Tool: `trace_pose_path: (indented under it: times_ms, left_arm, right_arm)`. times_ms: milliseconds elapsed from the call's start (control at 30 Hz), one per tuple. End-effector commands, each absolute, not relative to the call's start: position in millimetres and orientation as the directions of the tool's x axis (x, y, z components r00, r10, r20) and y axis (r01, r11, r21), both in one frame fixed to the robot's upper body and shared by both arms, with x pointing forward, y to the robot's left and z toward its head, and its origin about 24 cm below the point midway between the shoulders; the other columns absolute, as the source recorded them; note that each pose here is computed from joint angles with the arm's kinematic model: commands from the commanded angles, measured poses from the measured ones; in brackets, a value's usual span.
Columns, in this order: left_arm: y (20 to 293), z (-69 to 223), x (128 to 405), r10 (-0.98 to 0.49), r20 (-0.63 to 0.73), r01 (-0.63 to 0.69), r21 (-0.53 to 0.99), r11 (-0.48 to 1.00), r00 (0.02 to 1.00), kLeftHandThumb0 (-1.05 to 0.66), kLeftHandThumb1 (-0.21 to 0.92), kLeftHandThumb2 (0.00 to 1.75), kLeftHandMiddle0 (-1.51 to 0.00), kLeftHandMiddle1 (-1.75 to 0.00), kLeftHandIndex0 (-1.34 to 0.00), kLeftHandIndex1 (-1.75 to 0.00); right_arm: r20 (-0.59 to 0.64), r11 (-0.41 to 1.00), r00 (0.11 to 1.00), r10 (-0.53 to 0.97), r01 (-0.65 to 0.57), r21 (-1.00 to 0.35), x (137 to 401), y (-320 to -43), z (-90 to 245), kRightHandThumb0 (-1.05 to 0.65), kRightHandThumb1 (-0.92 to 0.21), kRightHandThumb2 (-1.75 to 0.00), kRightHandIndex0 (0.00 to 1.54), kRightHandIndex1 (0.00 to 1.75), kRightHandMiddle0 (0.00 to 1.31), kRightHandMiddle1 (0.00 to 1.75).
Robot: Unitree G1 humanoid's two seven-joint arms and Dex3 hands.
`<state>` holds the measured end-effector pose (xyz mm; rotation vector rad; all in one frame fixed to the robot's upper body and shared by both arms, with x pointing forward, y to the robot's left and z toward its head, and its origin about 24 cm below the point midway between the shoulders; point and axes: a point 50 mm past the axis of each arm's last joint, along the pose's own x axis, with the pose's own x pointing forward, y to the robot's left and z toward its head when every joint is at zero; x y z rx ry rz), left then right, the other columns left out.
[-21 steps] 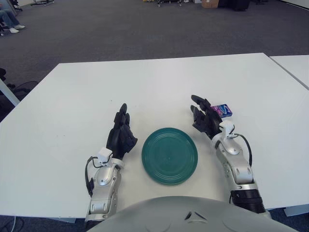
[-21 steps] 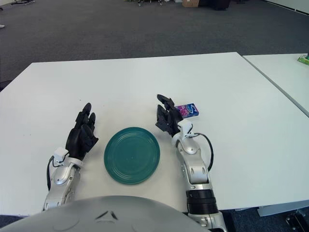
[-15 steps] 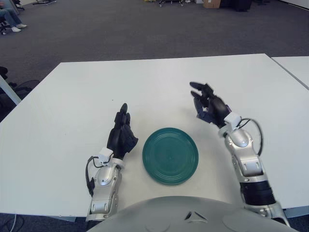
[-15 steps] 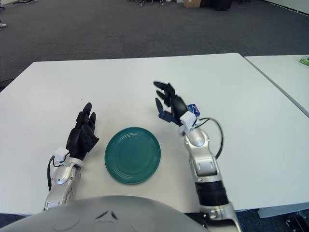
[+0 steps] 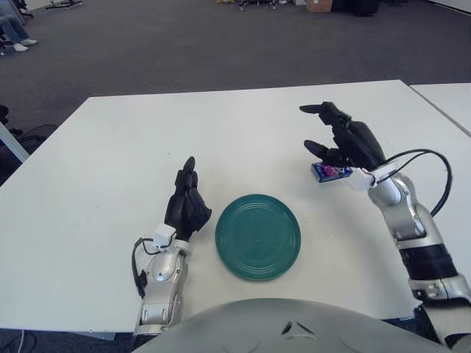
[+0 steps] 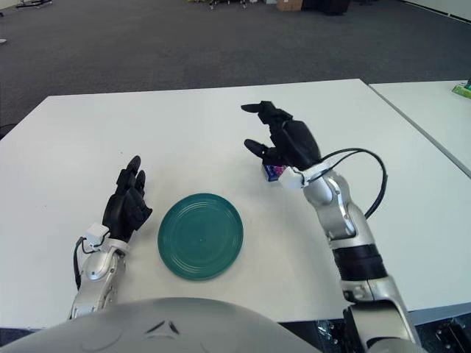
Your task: Put the gum into the plate.
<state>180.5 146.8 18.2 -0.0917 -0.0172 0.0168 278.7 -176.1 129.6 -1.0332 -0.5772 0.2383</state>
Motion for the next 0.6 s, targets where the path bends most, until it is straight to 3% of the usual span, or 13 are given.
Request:
trace_pose_path:
  times_ms: [0, 267, 567]
  left_arm:
    - [146.9, 21.1, 183.3, 0.021, 0.024, -0.019, -0.087, 0.996, 0.999, -1.05, 0.92, 1.06, -0.1, -0.01, 0.0, -0.32]
    - [147.7, 21.8, 182.8, 0.024, 0.017, -0.022, -0.085, 0.996, 1.0, -1.05, 0.92, 1.04, -0.12, -0.01, 0.0, -0.37]
    - [150.9, 20.2, 184.5, 0.029, 0.006, -0.028, -0.082, 0.996, 1.0, -1.03, 0.92, 1.01, -0.16, -0.02, 0.0, -0.44]
  right_arm:
    - [0.284, 0.426, 0.856, 0.433, 0.083, -0.901, 292.2, -185.5, 122.1, -0.76, -0.92, -0.63, 0.43, 0.03, 0.01, 0.84]
    - [0.126, 0.289, 0.911, 0.392, 0.008, -0.957, 314.3, -198.2, 98.0, -0.8, -0.92, -0.61, 0.41, 0.01, 0.0, 0.83]
    - [-0.015, 0.198, 0.918, 0.396, -0.101, -0.975, 314.2, -213.5, 79.9, -0.84, -0.92, -0.59, 0.36, 0.0, 0.0, 0.74]
